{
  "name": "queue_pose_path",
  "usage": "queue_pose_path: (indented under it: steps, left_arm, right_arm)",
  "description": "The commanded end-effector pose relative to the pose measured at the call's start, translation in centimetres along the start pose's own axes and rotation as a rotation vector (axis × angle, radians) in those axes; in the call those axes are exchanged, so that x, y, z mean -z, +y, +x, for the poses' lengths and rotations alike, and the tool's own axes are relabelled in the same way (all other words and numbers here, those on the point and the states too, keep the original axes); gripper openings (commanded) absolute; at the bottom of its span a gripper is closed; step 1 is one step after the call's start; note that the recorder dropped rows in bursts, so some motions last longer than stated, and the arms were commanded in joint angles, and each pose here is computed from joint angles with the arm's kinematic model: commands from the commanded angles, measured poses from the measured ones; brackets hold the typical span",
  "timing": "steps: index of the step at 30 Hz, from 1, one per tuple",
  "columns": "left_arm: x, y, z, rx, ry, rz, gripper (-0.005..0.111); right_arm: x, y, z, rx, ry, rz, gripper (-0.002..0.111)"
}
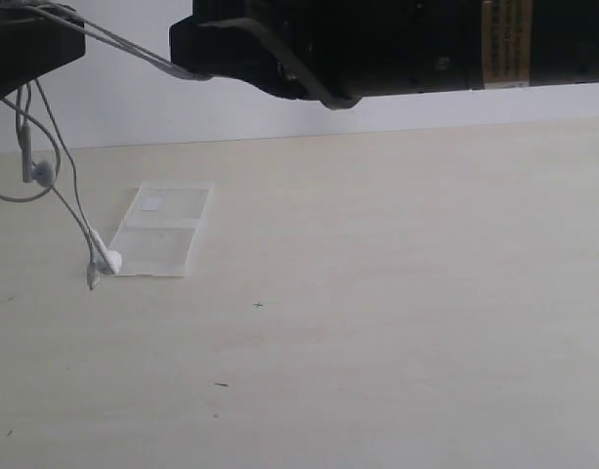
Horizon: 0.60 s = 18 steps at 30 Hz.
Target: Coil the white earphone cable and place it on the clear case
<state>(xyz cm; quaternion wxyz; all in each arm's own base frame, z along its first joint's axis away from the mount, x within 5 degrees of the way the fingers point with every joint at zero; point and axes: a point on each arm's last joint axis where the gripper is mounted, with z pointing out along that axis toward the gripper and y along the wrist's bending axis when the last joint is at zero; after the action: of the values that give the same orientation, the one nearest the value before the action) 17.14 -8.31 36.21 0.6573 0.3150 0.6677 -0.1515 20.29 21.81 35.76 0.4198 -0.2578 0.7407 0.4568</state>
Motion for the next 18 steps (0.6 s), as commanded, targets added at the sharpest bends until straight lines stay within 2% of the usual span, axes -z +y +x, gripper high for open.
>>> queue_pose_path:
  steps: [1, 4, 9, 11, 13, 18]
  left_arm:
    - [0.5, 0.8, -0.5, 0.064, -0.021, -0.098, 0.000]
    - [0.5, 0.8, -0.5, 0.058, -0.019, -0.098, 0.000]
    - [0.5, 0.8, -0.5, 0.056, -0.018, -0.098, 0.000]
    - [0.5, 0.8, -0.4, 0.040, -0.012, -0.097, 0.000]
    - [0.5, 0.8, -0.4, 0.035, -0.008, -0.096, 0.000]
    - [0.5, 1.0, -0.4, 0.052, -0.009, -0.113, 0.000]
  right_arm:
    - [-1.0, -1.3, 1.4, 0.057, 0.076, 0.018, 0.000]
    - [-1.7, -1.5, 2.2, 0.081, 0.124, -0.020, 0.007]
    - [-2.5, -2.1, 2.8, 0.070, 0.157, -0.025, 0.038]
    - [-2.6, -2.1, 2.9, 0.084, 0.159, -0.025, 0.046]
    - [-2.6, -2.1, 2.9, 0.095, 0.159, -0.026, 0.050]
    - [-2.5, -2.0, 3.0, 0.105, 0.166, -0.044, 0.051]
